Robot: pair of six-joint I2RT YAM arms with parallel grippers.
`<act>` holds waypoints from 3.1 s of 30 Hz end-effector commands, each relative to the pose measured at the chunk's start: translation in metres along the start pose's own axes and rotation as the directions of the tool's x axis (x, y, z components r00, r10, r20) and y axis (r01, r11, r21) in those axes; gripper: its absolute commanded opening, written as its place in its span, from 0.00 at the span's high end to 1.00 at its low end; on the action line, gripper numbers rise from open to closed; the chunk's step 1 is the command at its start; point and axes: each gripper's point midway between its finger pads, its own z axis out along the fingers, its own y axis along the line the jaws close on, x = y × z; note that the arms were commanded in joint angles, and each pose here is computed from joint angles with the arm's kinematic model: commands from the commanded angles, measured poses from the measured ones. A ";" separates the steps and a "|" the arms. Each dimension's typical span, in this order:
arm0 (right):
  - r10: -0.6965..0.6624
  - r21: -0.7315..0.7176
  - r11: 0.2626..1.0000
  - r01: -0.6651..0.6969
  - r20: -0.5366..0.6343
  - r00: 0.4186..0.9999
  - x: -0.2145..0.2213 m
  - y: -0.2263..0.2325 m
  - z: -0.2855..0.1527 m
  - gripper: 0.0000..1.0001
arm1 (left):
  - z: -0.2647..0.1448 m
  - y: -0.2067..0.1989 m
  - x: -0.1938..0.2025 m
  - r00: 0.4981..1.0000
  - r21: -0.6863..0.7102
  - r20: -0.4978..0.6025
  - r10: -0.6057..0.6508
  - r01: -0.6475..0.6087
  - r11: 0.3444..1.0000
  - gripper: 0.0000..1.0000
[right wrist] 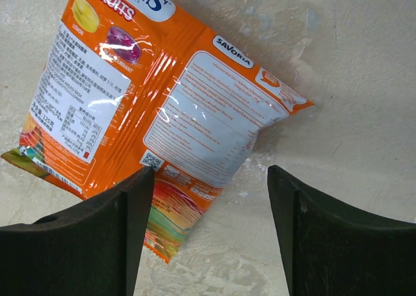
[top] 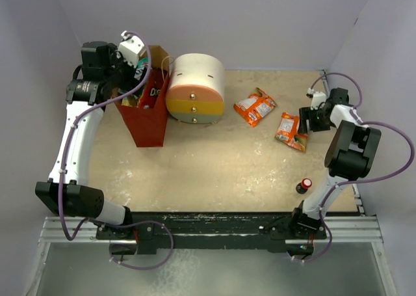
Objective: Place the snacks into the paper bag
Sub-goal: Pick up the snack from the center of the board, then place the snack in the paper bag.
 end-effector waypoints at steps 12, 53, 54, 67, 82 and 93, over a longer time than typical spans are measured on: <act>0.023 -0.285 0.958 -0.021 0.007 1.000 -0.004 0.038 0.009 0.74 | -0.018 -0.031 -0.033 0.984 0.156 0.176 0.011 -0.039 0.987 0.01; -0.149 -0.422 0.660 0.622 0.738 0.658 -0.143 0.262 -0.275 1.00 | -0.010 -0.233 -0.114 0.924 0.811 0.236 -0.301 -0.017 0.584 0.01; -0.147 -0.421 0.648 0.635 0.749 0.647 -0.144 0.267 -0.281 1.00 | -0.008 -0.237 -0.116 0.922 0.816 0.239 -0.305 -0.020 0.578 0.01; -0.108 -0.441 0.502 0.744 0.822 0.559 -0.139 0.321 -0.327 1.00 | -0.005 -0.265 -0.140 0.887 0.907 0.177 -0.426 0.022 0.422 0.01; -0.103 -0.479 0.412 0.775 0.821 0.562 -0.126 0.348 -0.323 1.00 | -0.018 -0.287 -0.141 0.888 0.970 0.016 -0.460 0.098 0.223 0.24; -0.145 -0.452 0.465 0.761 0.809 0.569 -0.127 0.339 -0.292 1.00 | -0.036 -0.288 -0.140 0.890 0.980 0.022 -0.455 0.071 0.186 0.61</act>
